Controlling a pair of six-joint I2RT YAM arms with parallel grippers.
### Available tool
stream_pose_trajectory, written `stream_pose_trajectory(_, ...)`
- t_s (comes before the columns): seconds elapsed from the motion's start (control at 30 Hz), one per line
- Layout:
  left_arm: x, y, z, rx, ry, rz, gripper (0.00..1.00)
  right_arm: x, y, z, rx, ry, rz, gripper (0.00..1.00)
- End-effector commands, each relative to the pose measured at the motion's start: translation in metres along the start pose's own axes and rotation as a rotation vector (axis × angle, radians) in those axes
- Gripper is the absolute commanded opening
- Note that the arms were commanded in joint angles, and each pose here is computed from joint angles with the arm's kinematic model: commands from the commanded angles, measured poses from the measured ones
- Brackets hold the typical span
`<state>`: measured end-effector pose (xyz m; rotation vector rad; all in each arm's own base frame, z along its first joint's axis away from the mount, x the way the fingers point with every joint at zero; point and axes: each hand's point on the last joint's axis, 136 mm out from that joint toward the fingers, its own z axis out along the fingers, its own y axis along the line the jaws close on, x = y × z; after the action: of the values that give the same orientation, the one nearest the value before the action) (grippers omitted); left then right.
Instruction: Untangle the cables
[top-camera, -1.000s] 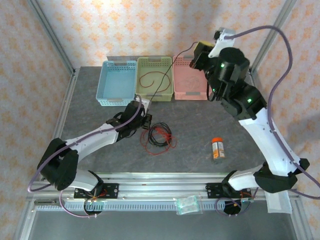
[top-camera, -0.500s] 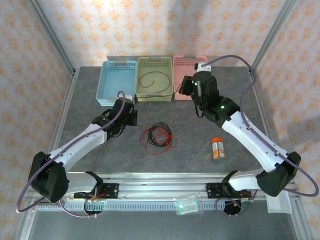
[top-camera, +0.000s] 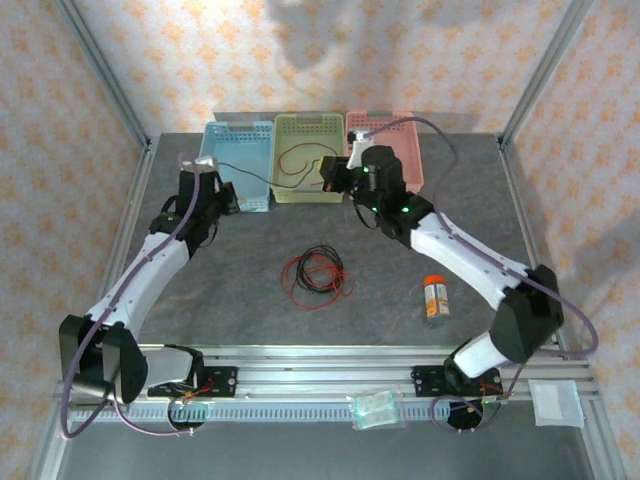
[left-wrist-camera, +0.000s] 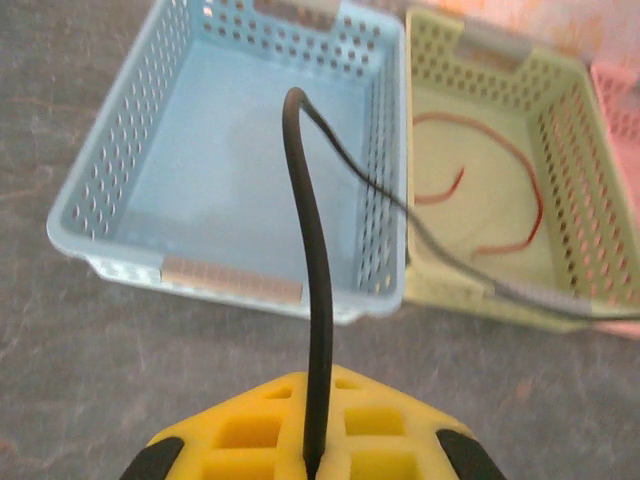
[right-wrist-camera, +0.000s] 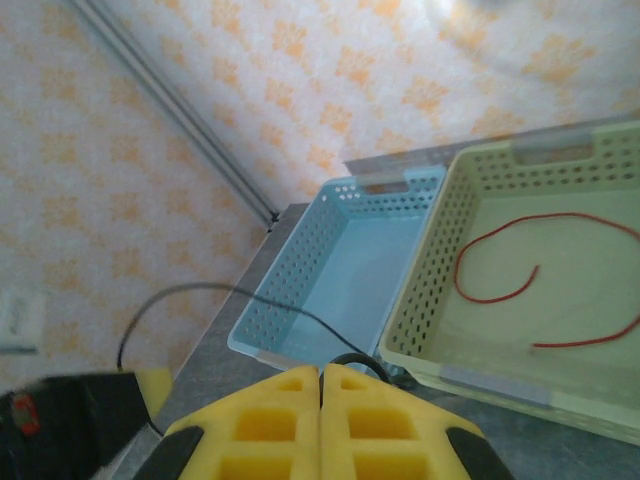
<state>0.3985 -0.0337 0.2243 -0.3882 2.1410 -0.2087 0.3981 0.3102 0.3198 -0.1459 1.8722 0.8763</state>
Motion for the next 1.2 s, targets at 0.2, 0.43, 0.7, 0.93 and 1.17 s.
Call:
stream_pose_trajectory(0.2,-0.061,0.016,0.048,0.040,-0.119,-0.143,0.00,-0.003,0.024,0.092,-0.173,-0.048,-0.016,0.00)
stream_pose_trajectory(0.43,-0.088,0.017,0.084,0.035,-0.135,-0.137,0.00,0.018,0.015,0.171,-0.126,0.010,-0.035,0.00)
stream_pose_trajectory(0.7,-0.100,0.022,0.128,-0.008,-0.120,-0.150,0.00,0.044,0.016,0.245,-0.112,0.039,-0.050,0.00)
stream_pose_trajectory(0.93,-0.113,0.023,0.143,-0.039,-0.120,-0.132,0.00,0.045,0.019,0.242,-0.121,0.064,-0.060,0.35)
stream_pose_trajectory(1.17,-0.102,0.031,0.166,-0.072,-0.081,-0.117,0.00,0.031,0.010,0.217,-0.017,0.068,-0.115,0.40)
